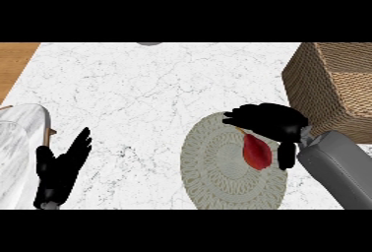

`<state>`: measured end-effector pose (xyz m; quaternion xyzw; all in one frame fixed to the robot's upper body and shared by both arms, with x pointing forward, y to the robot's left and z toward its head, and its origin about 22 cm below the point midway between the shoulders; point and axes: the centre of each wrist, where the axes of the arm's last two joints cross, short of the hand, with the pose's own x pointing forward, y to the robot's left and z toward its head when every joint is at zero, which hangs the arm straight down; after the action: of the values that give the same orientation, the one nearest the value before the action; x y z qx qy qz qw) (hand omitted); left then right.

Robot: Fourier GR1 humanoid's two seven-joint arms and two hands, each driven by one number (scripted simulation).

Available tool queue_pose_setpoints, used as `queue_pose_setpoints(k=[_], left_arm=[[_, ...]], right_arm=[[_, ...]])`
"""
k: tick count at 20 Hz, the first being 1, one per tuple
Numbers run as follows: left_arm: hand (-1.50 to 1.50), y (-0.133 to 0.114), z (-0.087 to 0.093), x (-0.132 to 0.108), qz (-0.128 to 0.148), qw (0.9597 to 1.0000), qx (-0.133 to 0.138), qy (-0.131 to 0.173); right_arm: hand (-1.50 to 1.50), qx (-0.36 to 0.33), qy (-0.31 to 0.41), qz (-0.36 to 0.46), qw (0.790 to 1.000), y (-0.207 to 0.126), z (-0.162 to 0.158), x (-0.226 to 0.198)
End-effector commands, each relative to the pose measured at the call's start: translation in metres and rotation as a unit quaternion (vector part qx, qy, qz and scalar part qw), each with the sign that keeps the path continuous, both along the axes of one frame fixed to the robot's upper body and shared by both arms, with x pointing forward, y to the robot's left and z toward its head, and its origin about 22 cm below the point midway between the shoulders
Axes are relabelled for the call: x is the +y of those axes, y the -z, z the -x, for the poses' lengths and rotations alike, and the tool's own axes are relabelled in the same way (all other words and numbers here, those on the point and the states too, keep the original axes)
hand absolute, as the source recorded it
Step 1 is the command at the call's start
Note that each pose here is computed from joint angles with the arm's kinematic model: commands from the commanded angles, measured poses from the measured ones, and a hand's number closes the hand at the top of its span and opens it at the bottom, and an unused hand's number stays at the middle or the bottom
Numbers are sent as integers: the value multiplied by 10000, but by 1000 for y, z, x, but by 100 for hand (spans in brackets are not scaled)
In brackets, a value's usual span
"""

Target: Pick the pear from the placemat and place it in the basket

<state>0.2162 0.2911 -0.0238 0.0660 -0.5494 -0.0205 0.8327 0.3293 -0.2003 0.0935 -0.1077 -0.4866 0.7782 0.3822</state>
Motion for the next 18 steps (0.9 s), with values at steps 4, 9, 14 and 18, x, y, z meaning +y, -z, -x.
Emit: queue_pose_setpoints(k=[4, 9, 14, 18], left_arm=[[0, 22, 17, 13, -92, 9972, 743, -36], [0, 24, 22, -10, -17, 9976, 677, -106], [0, 16, 22, 5, 44, 9969, 775, -96], [0, 25, 21, -6, 37, 9972, 738, -82]], right_arm=[[-150, 15, 3, 307, 9995, 10, -2, 5], [-150, 62, 1, 158, 9999, 41, 8, 8], [-150, 11, 57, 48, 10000, 50, 5, 13], [150, 8, -49, 177, 9998, 47, -4, 8]])
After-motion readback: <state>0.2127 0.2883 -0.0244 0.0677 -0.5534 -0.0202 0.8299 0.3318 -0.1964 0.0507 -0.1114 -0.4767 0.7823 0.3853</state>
